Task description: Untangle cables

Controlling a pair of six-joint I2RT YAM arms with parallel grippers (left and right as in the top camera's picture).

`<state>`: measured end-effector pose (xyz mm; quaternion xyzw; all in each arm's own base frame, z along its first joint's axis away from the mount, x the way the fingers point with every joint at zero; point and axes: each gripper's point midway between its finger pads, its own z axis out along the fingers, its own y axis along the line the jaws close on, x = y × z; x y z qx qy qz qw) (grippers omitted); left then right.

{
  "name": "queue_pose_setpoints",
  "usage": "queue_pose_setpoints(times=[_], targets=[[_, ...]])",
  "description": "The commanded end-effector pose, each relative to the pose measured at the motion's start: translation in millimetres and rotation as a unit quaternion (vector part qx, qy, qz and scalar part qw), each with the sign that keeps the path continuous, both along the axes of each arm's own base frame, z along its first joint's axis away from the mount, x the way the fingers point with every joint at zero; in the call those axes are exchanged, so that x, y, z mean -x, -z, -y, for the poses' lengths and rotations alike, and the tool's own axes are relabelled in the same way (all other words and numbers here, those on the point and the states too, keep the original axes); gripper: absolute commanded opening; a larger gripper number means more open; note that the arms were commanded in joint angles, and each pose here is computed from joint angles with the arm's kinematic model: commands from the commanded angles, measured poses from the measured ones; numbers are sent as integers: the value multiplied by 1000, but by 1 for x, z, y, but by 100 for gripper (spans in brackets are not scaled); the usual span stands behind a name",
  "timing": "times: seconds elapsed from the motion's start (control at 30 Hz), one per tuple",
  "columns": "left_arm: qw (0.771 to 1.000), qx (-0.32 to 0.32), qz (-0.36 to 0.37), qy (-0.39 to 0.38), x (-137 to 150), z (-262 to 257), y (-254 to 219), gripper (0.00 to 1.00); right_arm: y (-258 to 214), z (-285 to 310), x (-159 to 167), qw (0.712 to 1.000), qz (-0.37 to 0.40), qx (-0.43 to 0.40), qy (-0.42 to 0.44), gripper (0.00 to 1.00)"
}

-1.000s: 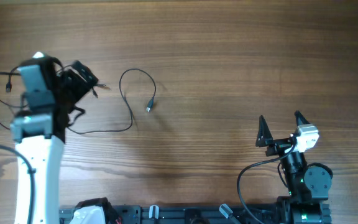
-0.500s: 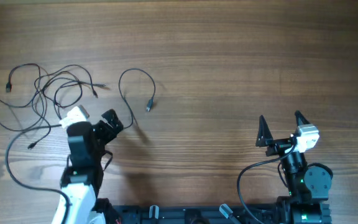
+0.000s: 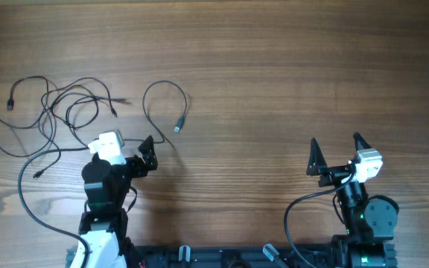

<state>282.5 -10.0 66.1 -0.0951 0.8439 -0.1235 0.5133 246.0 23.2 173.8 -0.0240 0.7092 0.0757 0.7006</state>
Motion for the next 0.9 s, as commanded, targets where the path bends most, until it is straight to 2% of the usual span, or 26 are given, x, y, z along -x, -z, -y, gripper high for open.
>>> queue_pose_setpoints(times=[0.0, 0.17, 0.3, 0.53, 0.67, 0.87], targets=[[1000, -8, -22, 17, 15, 4, 18, 100, -3, 0, 1, 1000, 8, 9, 1, 100], [998, -4, -66, 6, 30, 0, 34, 100, -3, 0, 1, 1000, 8, 9, 1, 100], [998, -6, -58, 4, 44, 1, 24, 100, -3, 0, 1, 1000, 8, 9, 1, 100], [996, -40, 74, 20, 33, 2, -34, 100, -3, 0, 1, 1000, 8, 9, 1, 100], [984, -105, 139, 49, 34, 6, -60, 100, -3, 0, 1, 1000, 8, 9, 1, 100], [962, -163, 213, 53, 38, 5, -92, 100, -3, 0, 1, 1000, 8, 9, 1, 100]])
